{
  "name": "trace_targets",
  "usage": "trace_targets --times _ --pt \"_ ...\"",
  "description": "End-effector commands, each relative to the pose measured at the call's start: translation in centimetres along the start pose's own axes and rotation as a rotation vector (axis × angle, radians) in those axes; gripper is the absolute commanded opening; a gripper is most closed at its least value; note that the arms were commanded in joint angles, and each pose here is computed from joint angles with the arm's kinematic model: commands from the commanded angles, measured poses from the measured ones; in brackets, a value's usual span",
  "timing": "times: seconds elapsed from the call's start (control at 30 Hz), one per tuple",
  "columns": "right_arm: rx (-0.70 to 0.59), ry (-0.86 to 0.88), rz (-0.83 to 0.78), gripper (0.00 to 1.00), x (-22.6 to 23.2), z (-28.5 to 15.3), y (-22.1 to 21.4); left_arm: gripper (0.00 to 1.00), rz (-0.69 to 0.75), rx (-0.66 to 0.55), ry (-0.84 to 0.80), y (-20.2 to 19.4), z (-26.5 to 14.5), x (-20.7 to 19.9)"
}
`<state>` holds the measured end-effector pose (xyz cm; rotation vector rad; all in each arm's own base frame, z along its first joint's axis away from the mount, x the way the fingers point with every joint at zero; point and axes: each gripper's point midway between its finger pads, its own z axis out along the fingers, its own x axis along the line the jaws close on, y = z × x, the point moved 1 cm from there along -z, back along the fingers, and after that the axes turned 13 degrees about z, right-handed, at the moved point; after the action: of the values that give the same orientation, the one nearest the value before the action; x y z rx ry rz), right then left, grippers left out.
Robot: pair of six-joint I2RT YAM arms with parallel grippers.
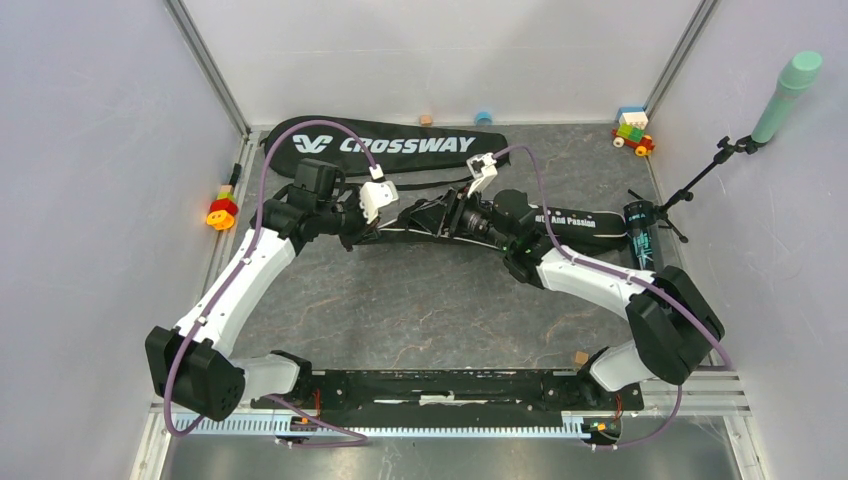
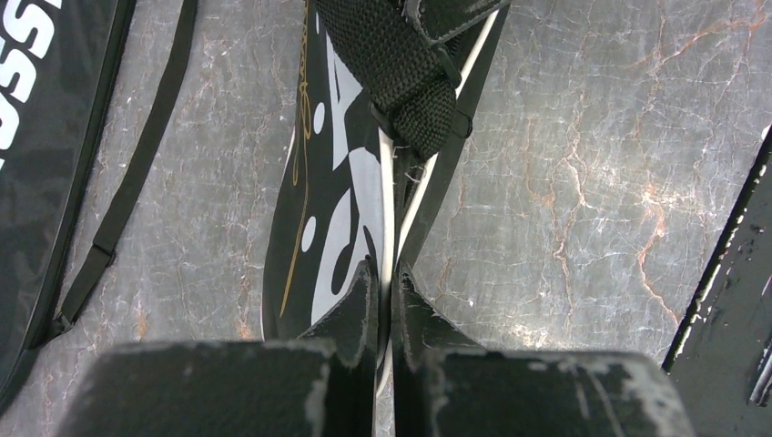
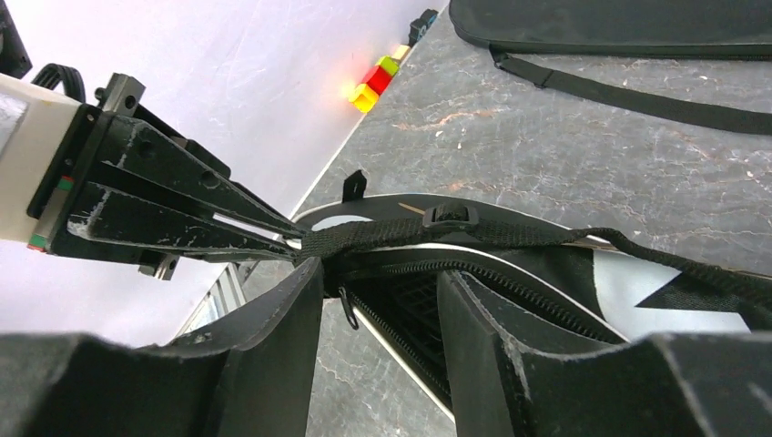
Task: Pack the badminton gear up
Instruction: Zip the racket bag at the center of the board.
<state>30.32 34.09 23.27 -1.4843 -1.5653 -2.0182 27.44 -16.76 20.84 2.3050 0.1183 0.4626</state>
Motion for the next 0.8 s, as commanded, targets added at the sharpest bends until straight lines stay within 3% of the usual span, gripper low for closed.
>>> trace_targets --times 0.0,0.2,0.37,0.77 --pt "-0.071 0.105 -0.017 0.54 2.8 0.6 1.4 0.02 0.002 -0.089 -0.006 2.3 0.1 0.1" --pt "0.074 0.184 -0.087 0.47 4.1 0.8 -1.1 0.02 0.001 -0.072 0.005 2.1 0.2 0.5" --pt "0.089 0.037 -0.186 0.43 1.5 0.3 -1.3 0.02 0.008 -0.070 0.016 2.1 0.2 0.7" --pt "0.189 0.074 -0.345 0.45 2.9 2.4 -2.7 0.02 -0.003 -0.066 0.012 2.2 0.6 1.2"
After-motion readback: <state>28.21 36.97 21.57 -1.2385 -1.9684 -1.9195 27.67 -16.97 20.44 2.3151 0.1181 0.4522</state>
